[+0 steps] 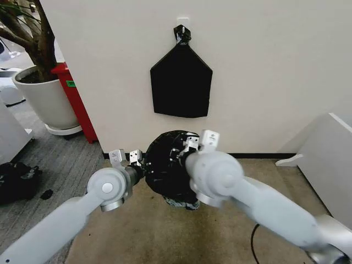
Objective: Place the garbage bag over the trash bin.
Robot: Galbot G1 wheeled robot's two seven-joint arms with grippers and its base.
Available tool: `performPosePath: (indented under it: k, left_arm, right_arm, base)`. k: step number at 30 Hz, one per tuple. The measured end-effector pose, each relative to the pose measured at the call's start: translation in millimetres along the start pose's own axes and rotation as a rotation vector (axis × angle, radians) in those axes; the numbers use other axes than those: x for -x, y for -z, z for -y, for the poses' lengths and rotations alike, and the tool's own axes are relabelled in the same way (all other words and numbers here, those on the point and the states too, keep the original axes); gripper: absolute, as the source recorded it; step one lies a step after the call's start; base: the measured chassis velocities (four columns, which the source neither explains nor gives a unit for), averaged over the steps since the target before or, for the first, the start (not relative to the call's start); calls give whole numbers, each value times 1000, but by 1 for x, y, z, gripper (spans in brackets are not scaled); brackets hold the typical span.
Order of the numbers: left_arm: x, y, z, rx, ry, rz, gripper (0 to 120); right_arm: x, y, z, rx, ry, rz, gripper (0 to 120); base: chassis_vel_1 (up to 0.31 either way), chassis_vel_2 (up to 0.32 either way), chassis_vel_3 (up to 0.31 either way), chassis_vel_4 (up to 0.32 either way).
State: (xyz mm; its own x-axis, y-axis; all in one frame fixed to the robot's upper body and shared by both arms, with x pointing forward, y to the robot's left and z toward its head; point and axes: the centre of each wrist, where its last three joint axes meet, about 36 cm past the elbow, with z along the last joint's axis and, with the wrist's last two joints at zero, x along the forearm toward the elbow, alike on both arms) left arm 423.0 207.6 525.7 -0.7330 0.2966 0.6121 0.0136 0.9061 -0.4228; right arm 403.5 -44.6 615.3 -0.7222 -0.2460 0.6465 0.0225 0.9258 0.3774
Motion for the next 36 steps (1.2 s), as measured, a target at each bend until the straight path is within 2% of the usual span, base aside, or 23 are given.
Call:
performPosePath:
  k: [2, 13, 19, 27, 36]
  left_arm:
    - [0, -1, -1, 5, 3, 6, 0]
    - [0, -4, -1, 57, 12, 54, 0]
    - [-5, -5, 4, 63, -7, 65, 0]
    - [-18, -7, 7, 64, -36, 78, 0]
    - [-24, -4, 9, 50, -55, 78, 0]
  right_arm:
    - [11, -2, -4, 10, -39, -4, 0]
    - [56, -20, -28, 25, -143, 7, 0]
    - [94, -31, -42, 43, -224, -8, 0]
    - [135, -29, -39, 75, -306, -19, 0]
    - [152, -34, -35, 105, -320, -48, 0]
  base:
    - [0, 0, 0, 0]
    - [0, 0, 0, 0]
    - [0, 0, 0, 0]
    - [0, 0, 0, 0]
    - [0, 0, 0, 0]
